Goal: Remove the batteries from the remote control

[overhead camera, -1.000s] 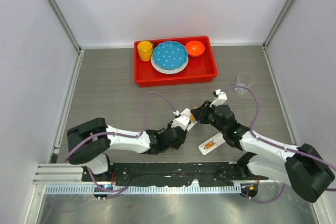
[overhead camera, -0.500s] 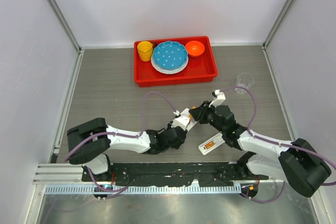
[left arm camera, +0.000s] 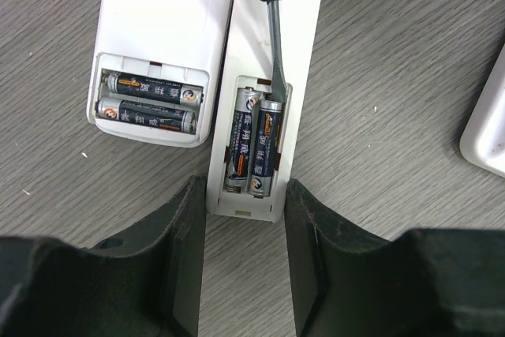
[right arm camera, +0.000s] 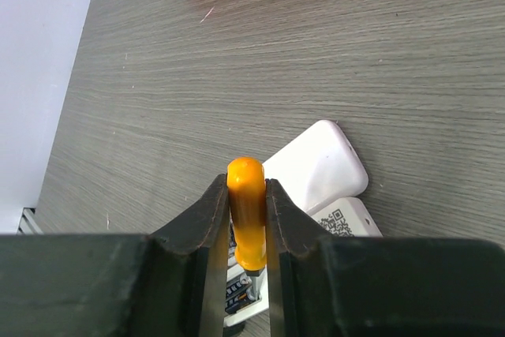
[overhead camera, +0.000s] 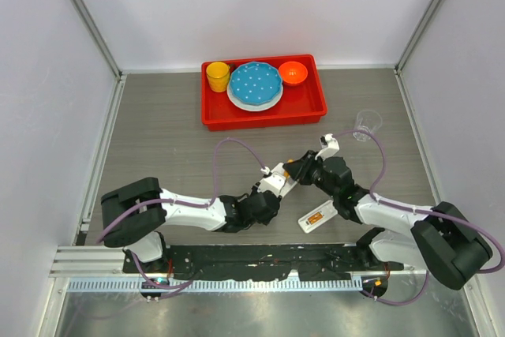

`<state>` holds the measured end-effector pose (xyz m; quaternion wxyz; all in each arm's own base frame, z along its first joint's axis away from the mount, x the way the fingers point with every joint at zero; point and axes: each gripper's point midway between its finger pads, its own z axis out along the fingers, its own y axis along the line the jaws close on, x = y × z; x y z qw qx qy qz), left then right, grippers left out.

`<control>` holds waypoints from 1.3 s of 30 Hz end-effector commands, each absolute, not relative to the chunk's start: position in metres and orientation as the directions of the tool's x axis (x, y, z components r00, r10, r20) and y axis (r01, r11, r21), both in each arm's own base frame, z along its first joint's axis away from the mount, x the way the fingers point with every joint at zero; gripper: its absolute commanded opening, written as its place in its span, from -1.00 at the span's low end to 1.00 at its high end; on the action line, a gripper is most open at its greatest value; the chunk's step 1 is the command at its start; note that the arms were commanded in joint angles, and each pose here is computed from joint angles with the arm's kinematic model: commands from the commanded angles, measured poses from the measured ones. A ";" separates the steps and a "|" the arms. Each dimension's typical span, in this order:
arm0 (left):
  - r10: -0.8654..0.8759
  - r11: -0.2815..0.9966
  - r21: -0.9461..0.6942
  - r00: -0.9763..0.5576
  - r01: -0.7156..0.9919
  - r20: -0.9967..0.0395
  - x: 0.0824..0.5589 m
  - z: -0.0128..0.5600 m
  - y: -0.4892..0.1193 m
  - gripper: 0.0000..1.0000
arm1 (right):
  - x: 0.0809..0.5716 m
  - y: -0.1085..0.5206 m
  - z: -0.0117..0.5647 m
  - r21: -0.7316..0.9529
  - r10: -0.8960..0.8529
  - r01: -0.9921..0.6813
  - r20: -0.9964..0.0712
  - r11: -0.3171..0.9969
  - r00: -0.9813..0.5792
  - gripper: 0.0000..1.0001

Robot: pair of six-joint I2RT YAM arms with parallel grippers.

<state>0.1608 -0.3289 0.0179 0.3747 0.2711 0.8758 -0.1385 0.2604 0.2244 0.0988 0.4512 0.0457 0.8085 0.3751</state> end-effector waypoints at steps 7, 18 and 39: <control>0.463 0.817 -0.005 -0.660 0.577 -0.591 0.135 -0.029 -0.295 -1.00 | 0.213 0.270 0.109 0.853 0.405 -0.231 -0.440 0.467 -0.802 -0.97; 0.444 0.821 -0.022 -0.663 0.570 -0.603 0.134 -0.029 -0.293 -1.00 | 0.213 0.269 0.119 0.876 0.443 -0.205 -0.408 0.437 -0.798 -0.97; 0.357 0.787 -0.183 -0.677 0.589 -0.644 0.124 0.001 -0.317 0.13 | 0.241 0.226 0.143 0.740 0.495 -0.210 -0.605 0.639 -0.624 -0.97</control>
